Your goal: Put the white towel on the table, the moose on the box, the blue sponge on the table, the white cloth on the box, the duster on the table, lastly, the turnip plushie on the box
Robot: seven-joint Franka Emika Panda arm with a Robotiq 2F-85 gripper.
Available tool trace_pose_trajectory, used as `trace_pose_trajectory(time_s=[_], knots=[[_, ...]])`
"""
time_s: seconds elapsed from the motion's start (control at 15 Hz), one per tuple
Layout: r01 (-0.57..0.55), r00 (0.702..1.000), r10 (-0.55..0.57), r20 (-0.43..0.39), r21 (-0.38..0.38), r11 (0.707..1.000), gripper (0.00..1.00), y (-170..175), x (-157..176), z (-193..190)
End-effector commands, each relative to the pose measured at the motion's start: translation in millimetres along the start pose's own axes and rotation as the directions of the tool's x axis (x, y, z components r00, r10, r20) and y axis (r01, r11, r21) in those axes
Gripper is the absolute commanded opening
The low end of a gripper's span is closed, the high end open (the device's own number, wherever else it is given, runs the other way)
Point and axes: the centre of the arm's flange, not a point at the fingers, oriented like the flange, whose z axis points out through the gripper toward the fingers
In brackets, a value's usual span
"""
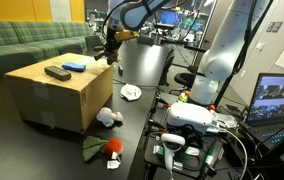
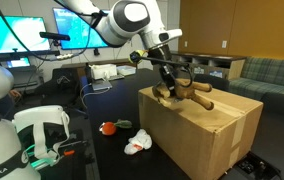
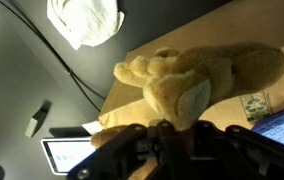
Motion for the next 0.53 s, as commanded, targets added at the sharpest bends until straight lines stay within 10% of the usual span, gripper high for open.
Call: trace_pose_trajectory(time_s=[0.0, 0.47], knots=[[-0.060, 0.998, 0.060, 0.014, -0.005, 0.998, 0.04, -20.2, 48.2, 33.4], [-0.131, 0.991, 0.132, 0.031, -0.038, 0.991, 0.04, -27.3, 76.8, 82.8]])
